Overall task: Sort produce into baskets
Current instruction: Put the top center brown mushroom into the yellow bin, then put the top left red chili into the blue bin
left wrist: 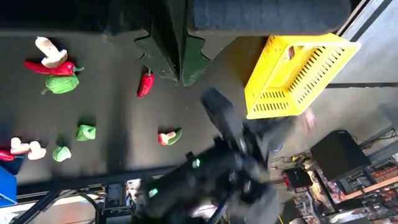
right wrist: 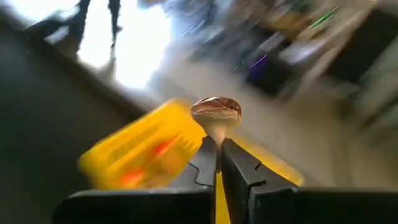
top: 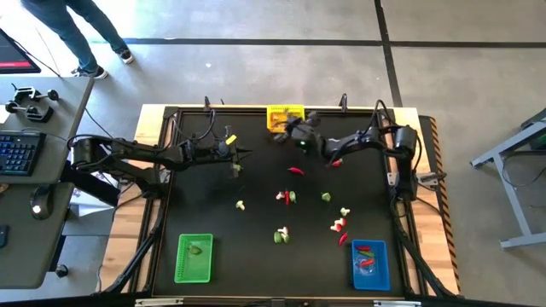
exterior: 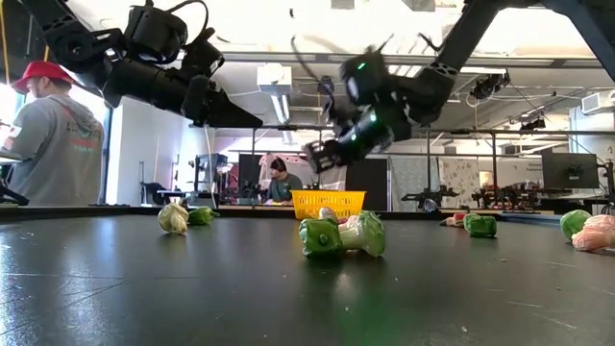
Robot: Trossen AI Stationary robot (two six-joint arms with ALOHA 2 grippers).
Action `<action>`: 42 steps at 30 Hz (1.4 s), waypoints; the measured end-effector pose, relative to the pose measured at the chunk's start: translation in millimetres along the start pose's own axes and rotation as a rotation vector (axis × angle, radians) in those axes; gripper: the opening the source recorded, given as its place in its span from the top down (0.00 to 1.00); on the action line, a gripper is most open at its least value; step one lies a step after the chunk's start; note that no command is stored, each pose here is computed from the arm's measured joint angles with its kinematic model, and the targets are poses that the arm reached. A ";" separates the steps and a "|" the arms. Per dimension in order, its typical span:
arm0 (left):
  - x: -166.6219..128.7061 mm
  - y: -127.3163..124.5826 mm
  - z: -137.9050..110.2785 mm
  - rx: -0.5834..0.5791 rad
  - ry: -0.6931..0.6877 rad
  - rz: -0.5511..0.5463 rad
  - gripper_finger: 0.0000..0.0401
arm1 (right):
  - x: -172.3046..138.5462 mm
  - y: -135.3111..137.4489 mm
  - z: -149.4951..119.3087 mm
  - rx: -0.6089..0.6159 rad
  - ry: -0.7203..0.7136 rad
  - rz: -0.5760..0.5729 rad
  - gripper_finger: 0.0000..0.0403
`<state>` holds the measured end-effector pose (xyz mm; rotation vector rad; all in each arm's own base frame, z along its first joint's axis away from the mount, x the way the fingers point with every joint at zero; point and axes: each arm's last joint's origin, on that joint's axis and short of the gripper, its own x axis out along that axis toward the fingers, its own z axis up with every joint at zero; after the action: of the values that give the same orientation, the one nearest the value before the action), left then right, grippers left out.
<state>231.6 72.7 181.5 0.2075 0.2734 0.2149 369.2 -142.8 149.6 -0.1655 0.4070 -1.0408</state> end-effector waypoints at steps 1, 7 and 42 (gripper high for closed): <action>0.0 0.0 0.0 0.000 0.000 0.000 0.99 | 4.4 -0.8 -3.0 0.024 0.061 0.059 1.00; 0.0 0.0 0.0 -0.011 0.000 -0.001 0.99 | 21.3 -8.9 4.1 0.043 0.241 0.250 1.00; -0.3 5.4 -2.1 -0.026 0.011 0.016 0.99 | -10.0 -17.9 33.7 0.117 0.032 0.578 0.96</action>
<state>229.6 78.2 180.8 0.1828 0.2795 0.2350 364.0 -145.1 188.6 0.0738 0.3903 -0.4958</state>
